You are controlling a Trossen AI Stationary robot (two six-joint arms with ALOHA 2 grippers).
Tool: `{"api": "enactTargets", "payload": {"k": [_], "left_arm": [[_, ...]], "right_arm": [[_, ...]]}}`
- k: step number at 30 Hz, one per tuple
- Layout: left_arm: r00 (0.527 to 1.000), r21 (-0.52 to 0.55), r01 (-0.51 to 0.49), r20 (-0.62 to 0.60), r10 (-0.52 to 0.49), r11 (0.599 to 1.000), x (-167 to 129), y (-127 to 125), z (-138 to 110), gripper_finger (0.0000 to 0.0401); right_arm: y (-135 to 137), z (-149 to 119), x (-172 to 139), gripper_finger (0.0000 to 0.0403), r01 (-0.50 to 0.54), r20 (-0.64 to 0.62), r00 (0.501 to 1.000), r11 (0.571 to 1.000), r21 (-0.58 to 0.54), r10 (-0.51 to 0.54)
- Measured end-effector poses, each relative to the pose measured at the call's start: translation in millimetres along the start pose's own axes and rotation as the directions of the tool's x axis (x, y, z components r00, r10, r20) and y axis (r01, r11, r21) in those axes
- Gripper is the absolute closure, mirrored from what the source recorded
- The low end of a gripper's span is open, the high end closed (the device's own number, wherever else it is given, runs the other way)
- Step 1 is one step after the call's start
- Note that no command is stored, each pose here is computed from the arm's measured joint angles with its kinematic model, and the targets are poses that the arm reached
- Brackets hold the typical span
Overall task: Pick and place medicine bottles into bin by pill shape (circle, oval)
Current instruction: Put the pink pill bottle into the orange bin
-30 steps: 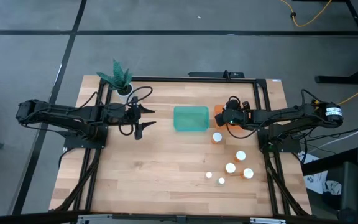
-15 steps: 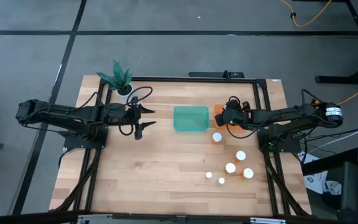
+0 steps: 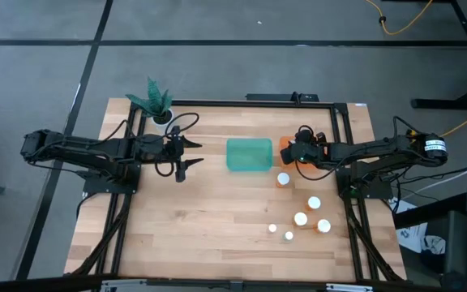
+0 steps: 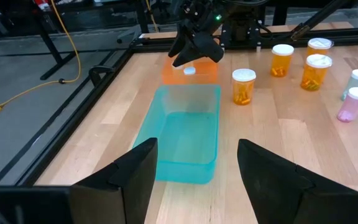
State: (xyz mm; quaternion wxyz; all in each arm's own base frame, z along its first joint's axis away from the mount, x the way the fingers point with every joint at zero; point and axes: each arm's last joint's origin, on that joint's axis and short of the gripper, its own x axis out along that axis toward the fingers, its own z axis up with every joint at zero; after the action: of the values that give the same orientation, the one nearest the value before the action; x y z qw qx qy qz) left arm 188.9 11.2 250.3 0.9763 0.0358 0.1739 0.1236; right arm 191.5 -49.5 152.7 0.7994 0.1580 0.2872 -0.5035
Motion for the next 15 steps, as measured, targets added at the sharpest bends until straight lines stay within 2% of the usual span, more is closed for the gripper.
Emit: {"api": "enactTargets", "payload": {"k": [7,11,15], "left_arm": [[1.0,0.0,0.0,0.0,0.0,1.0,0.0,0.0,0.0,0.0187],[1.0,0.0,0.0,0.0,0.0,1.0,0.0,0.1,0.0,0.0187],[1.0,0.0,0.0,-0.001,0.0,1.0,0.1,0.0,-0.1,0.0187]], "right_arm": [[0.5,2.6,-1.5,0.0187,-0.005,0.006,1.0,1.0,-0.003,0.005],[4.2,19.0,-10.6,0.0193,-0.041,0.042,0.998,0.999,-0.015,0.041],[4.6,37.9,-26.1,0.0197,-0.058,0.026,0.998,0.998,-0.034,0.059]]}}
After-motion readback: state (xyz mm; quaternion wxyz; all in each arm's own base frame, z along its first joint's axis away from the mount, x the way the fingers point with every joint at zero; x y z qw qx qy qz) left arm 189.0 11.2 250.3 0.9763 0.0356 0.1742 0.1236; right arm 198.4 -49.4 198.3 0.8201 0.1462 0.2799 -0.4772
